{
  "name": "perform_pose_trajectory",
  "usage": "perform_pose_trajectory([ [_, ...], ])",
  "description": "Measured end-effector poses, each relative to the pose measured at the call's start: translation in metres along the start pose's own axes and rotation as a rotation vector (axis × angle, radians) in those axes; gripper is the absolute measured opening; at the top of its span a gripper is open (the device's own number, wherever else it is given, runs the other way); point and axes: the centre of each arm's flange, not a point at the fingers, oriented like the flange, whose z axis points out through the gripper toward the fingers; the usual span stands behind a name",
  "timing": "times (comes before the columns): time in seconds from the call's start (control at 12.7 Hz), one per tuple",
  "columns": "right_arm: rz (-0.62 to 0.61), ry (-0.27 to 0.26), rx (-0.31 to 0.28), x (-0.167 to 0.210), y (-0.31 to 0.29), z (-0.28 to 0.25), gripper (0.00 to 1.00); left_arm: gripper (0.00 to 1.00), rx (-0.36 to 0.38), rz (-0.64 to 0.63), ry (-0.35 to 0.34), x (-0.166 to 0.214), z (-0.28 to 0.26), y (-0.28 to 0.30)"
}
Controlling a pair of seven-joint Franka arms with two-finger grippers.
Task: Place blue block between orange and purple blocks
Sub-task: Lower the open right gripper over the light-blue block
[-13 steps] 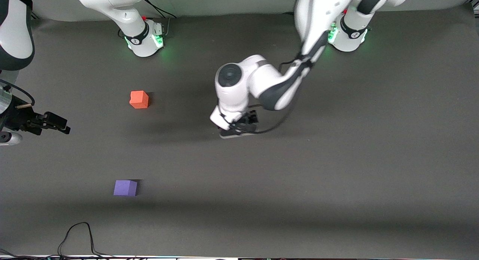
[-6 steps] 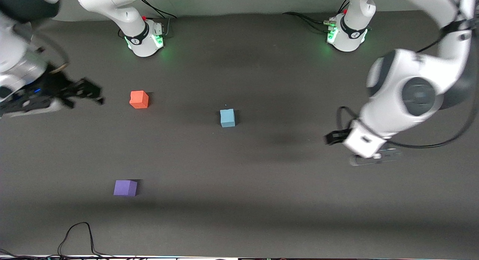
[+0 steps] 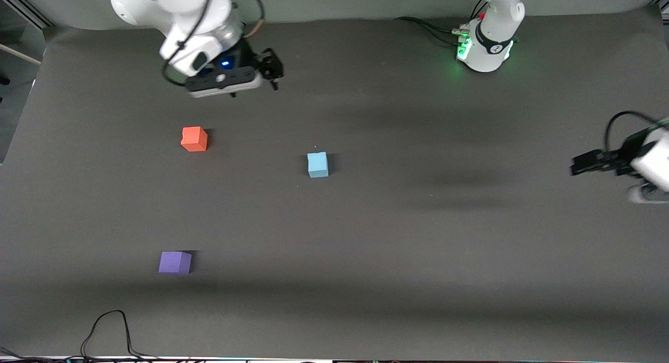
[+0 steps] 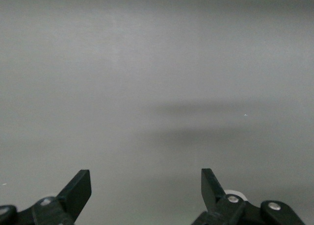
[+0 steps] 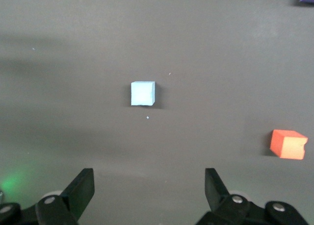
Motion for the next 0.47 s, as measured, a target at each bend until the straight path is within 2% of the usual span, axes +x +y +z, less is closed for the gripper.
perform_pose_trajectory([
  [0.24, 0.027, -0.011, 0.008, 0.011, -0.01, 0.031, 1.0, 1.0, 0.016, 0.017, 0.017, -0.024, -0.035, 0.011],
  [0.47, 0.067, 0.013, 0.018, 0.027, -0.018, 0.092, 1.0, 1.0, 0.026, 0.029, 0.02, -0.039, -0.053, 0.022],
])
